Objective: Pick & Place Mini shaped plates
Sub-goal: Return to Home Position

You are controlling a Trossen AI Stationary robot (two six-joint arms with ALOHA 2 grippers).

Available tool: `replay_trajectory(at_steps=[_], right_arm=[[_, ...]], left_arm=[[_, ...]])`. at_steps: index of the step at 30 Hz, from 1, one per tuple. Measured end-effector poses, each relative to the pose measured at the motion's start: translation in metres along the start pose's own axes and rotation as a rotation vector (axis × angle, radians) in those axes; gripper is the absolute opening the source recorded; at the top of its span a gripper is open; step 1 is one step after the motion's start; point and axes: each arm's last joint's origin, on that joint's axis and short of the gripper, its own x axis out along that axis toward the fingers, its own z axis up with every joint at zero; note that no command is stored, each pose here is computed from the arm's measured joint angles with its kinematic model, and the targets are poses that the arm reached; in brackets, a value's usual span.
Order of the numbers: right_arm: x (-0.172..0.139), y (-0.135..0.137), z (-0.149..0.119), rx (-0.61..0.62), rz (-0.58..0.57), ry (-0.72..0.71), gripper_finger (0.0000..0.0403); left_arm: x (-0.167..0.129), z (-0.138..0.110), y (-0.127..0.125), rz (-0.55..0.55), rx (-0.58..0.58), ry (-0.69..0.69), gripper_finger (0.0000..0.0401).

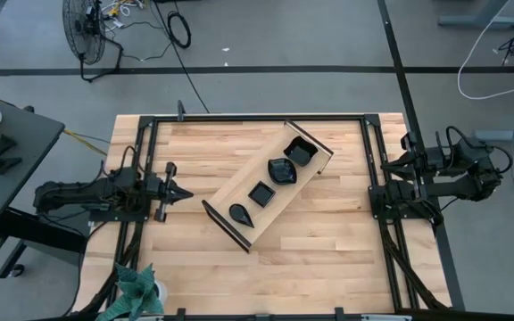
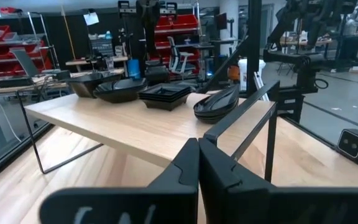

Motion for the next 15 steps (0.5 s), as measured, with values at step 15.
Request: replay_trajectory(at_steps=[15], right_arm=[[0.0000, 0.0000, 0.0000, 0.000, 0.000, 0.000, 0.0010]], left_arm=[[0.0001, 0.0018, 0.0001, 0.001, 0.002, -0.021, 0.0003]])
